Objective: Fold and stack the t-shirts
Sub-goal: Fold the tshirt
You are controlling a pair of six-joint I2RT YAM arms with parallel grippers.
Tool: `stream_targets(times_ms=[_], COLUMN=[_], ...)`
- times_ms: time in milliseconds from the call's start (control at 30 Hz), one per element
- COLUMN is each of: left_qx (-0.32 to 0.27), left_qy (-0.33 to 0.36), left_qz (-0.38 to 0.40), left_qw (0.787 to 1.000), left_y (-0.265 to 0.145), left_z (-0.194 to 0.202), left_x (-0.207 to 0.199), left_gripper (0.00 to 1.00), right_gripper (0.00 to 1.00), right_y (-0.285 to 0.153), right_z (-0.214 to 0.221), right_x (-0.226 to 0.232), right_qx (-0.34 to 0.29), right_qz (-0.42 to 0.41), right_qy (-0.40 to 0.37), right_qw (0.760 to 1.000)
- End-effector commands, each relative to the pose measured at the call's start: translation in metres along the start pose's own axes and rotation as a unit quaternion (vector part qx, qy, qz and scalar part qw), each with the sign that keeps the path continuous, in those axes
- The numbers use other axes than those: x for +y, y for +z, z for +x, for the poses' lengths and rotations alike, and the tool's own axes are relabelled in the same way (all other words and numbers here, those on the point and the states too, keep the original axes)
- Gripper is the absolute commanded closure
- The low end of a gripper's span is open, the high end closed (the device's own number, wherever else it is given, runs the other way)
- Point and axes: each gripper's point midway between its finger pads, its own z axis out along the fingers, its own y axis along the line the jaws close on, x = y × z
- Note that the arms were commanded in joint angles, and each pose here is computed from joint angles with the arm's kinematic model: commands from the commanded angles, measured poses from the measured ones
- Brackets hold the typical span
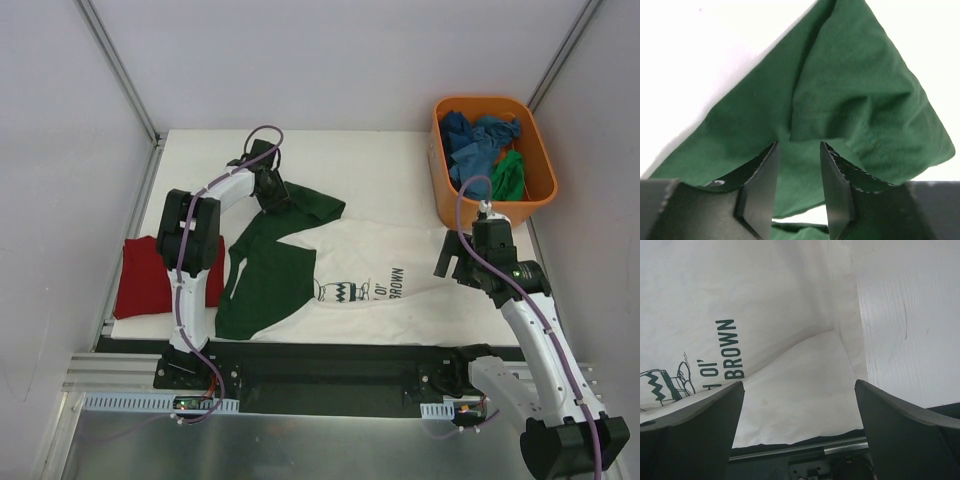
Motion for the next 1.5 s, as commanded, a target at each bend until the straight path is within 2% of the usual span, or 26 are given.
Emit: stream_targets(times_ms=[0, 333, 467, 600, 733, 767, 833, 933, 1200, 1333, 1367, 1433, 1467], left_qx=[0.0, -0.029, -0.009, -0.013, -0.018, -0.02, -0.024, -0.027, -0.042, -0.022, -0.034, -0.031, -0.047], left_qy=[-0.014, -0.012, -0.019, -0.024, -0.025, -0.025, -0.024, -0.017, 0.0, 0.003, 0.006, 0.007, 0.011], left_qz=[0.018, 0.008, 0.013, 0.003, 0.011, 0.013, 0.018, 0.026, 0.051, 0.061, 0.071, 0.057, 0.071], left_qw=[1.0, 0.999, 1.0, 1.0, 0.999, 0.999, 0.999, 0.999, 0.998, 0.998, 0.997, 0.998, 0.996], left_y=[0.001, 0.01, 0.019, 0.023, 0.021, 0.02, 0.017, 0.01, -0.034, -0.059, -0.078, -0.085, -0.105], left_z=[-0.009, -0.03, -0.021, -0.023, -0.028, -0.029, -0.032, -0.034, -0.033, -0.006, -0.006, 0.009, 0.009], left_x=[-0.014, -0.019, -0.019, -0.015, -0.021, -0.023, -0.026, -0.031, -0.037, -0.028, -0.03, -0.015, -0.018], left_gripper=[0.64, 0.64, 0.65, 0.67, 0.81, 0.91, 1.0, 1.0, 1.0, 1.0, 1.0, 1.0, 1.0], right_gripper=[0.03, 0.03, 0.03, 0.03, 0.03, 0.03, 0.03, 0.03, 0.03, 0.03, 0.03, 0.03, 0.03], right_y=[-0.001, 0.002, 0.003, 0.005, 0.007, 0.008, 0.008, 0.008, 0.01, 0.012, 0.013, 0.016, 0.017], right_z=[-0.002, 0.0, 0.001, 0.0, 0.001, 0.001, 0.001, 0.0, -0.006, -0.022, -0.028, -0.042, -0.048], right_x=[-0.008, -0.011, -0.013, -0.012, -0.011, -0.011, -0.012, -0.012, -0.013, -0.018, -0.019, -0.015, -0.014], right_qx=[-0.01, -0.007, -0.005, -0.003, 0.003, 0.004, 0.004, 0.003, 0.004, -0.003, -0.009, -0.014, -0.016], right_qz=[0.012, 0.016, 0.022, 0.02, 0.018, 0.019, 0.02, 0.02, 0.033, 0.072, 0.08, 0.086, 0.089], right_qy=[-0.005, -0.001, 0.001, 0.004, 0.003, 0.004, 0.005, 0.005, 0.019, 0.054, 0.059, 0.074, 0.076], right_qw=[1.0, 1.0, 1.0, 1.0, 1.0, 1.0, 1.0, 1.0, 0.999, 0.996, 0.995, 0.994, 0.993])
